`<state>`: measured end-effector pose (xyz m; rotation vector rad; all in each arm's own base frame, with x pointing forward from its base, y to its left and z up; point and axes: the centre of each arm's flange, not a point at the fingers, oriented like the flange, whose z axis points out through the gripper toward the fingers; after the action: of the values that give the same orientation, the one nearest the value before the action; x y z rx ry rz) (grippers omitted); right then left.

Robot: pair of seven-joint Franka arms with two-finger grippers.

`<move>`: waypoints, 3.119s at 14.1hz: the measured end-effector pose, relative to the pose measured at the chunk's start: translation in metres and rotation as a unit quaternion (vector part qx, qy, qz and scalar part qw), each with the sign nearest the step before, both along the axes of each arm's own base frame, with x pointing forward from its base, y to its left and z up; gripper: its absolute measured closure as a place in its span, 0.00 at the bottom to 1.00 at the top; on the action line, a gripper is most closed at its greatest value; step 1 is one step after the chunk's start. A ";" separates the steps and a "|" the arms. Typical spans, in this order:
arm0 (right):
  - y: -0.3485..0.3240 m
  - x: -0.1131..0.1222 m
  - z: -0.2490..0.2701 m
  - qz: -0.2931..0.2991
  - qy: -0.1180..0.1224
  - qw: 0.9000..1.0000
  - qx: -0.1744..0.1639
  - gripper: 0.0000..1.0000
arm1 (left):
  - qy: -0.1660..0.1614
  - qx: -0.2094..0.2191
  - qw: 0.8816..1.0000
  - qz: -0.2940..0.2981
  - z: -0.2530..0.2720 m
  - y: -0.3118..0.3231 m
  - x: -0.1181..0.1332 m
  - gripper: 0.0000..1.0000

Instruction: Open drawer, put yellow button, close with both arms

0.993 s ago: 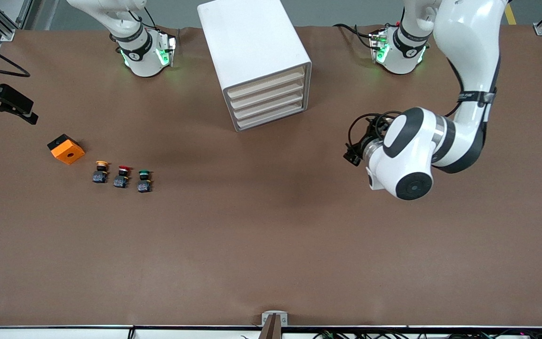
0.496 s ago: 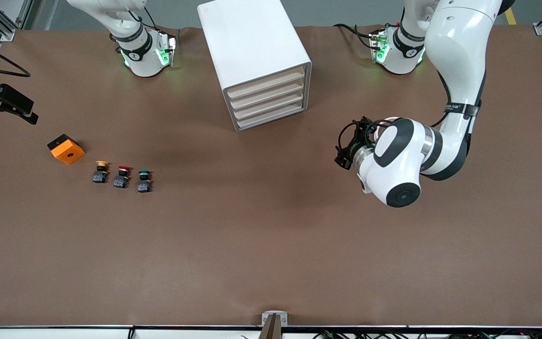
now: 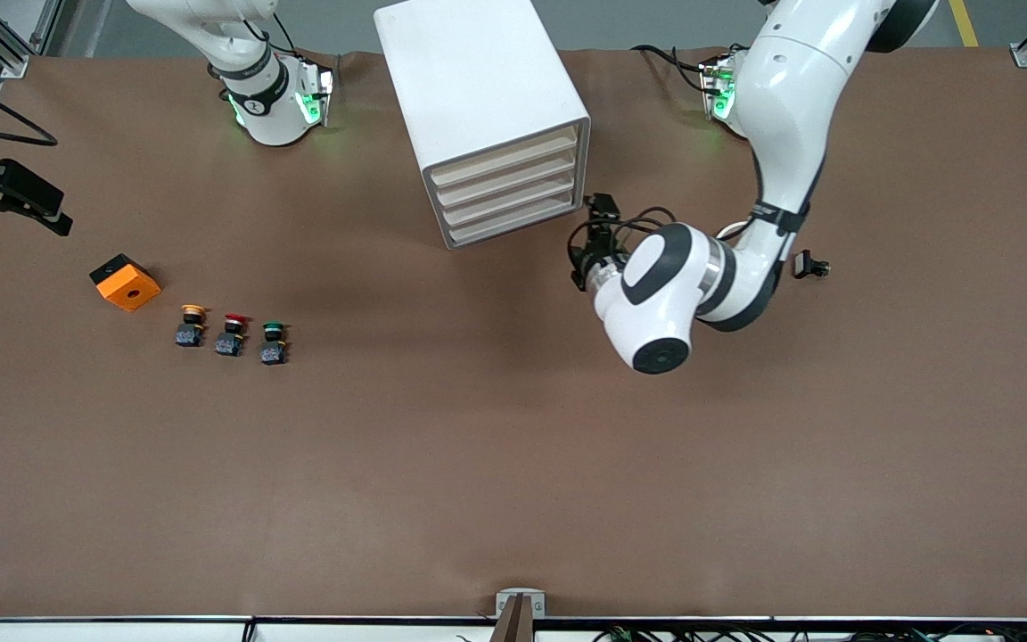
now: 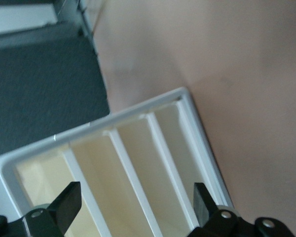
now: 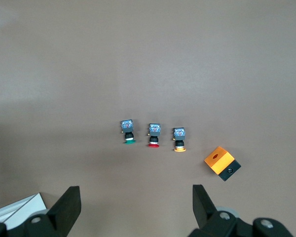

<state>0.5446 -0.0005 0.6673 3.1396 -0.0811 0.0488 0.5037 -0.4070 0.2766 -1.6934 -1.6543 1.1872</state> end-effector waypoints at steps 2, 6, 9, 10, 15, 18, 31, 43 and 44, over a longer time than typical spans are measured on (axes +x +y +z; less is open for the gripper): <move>0.000 0.000 0.000 0.000 0.000 1.000 0.000 0.00 | 0.024 0.022 0.999 0.026 -0.005 -0.020 -0.012 0.00; 0.000 0.000 0.000 0.000 0.000 1.000 0.000 0.00 | 0.055 0.015 0.997 0.047 -0.009 -0.038 -0.022 0.00; 0.003 0.002 -0.003 0.003 0.003 1.000 -0.002 0.00 | 0.079 0.030 0.995 0.054 -0.013 -0.056 -0.037 0.00; 0.003 0.003 -0.005 0.004 0.004 1.000 -0.007 0.00 | 0.084 0.038 0.994 0.057 -0.014 -0.061 -0.041 0.00; -0.046 0.014 -0.033 0.032 0.037 0.998 -0.026 0.00 | 0.120 0.064 0.988 0.078 -0.019 -0.078 -0.055 0.00; -0.098 0.039 -0.090 0.032 0.070 0.997 -0.025 0.00 | 0.131 0.081 0.984 0.088 -0.021 -0.080 -0.056 0.06; -0.112 0.029 -0.337 0.072 0.018 0.996 -0.057 0.00 | 0.141 0.096 0.983 0.073 -0.014 -0.097 -0.075 0.85; -0.113 0.013 -0.467 0.075 0.026 0.996 -0.033 0.00 | 0.108 0.079 0.976 0.170 0.004 -0.018 0.024 0.86; -0.113 0.011 -0.469 0.075 0.028 0.996 -0.032 0.00 | 0.100 0.079 0.976 0.176 0.007 -0.013 0.031 0.86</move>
<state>0.5553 -0.1133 0.1986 3.0738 0.1546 -0.0358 0.5345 -0.4202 0.2831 -1.1736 -1.9121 1.2981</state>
